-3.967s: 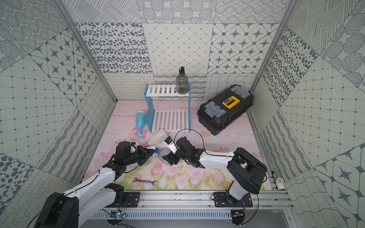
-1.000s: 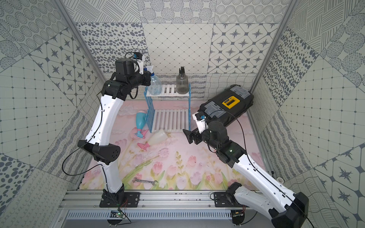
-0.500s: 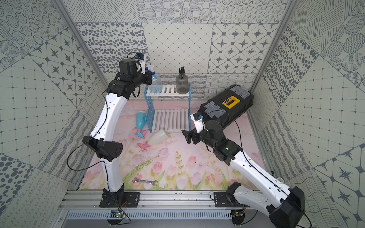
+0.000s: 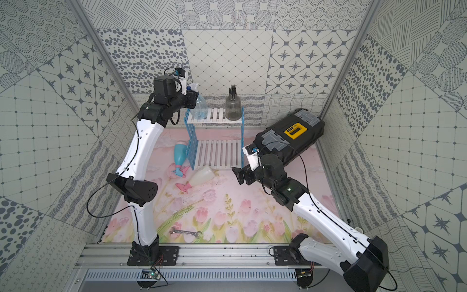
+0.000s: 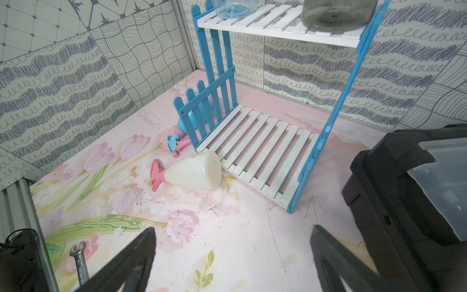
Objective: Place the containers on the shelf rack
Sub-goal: 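Place the container on the shelf, then pick up a container from the center of the board.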
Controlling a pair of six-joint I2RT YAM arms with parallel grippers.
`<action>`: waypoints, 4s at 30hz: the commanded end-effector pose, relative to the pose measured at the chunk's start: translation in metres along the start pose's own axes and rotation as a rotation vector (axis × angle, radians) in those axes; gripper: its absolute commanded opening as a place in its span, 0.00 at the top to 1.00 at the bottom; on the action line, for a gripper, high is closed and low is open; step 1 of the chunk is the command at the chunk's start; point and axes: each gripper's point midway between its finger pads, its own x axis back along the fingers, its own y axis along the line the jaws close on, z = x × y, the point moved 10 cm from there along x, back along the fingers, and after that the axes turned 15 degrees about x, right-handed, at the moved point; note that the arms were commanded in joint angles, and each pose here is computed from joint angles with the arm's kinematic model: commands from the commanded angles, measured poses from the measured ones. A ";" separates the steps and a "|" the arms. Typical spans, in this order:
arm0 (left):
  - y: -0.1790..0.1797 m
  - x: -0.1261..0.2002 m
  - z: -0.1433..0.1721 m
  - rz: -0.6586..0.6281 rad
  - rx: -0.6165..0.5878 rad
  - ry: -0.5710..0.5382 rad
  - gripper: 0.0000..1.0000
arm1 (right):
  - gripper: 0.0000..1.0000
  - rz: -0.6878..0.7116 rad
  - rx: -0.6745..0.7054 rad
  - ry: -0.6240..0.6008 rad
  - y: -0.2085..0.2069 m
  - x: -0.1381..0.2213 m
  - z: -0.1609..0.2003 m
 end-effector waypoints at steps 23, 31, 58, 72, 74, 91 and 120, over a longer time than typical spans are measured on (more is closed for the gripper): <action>0.016 0.166 0.039 0.061 0.173 -0.023 0.01 | 0.03 -0.094 0.022 -0.112 0.009 0.001 -0.025; 0.046 0.203 0.139 -0.016 0.289 0.140 0.01 | 0.03 -0.231 0.172 -0.147 0.038 -0.049 -0.042; 0.107 0.194 0.337 -0.342 0.587 0.563 0.01 | 0.03 -0.468 0.904 0.213 0.104 -0.236 0.028; 0.110 0.205 0.333 -0.360 0.582 0.504 0.01 | 0.08 -0.512 1.220 0.441 0.120 -0.269 0.071; 0.108 0.205 0.330 -0.349 0.589 0.504 0.01 | 0.18 -0.529 1.215 0.461 0.121 -0.269 0.073; 0.093 0.232 0.283 -0.208 0.631 0.309 0.01 | 0.36 -0.453 0.786 0.329 0.109 -0.168 0.047; 0.037 0.196 0.238 0.634 0.907 0.299 0.26 | 0.34 -0.324 0.377 -0.061 0.100 -0.104 0.019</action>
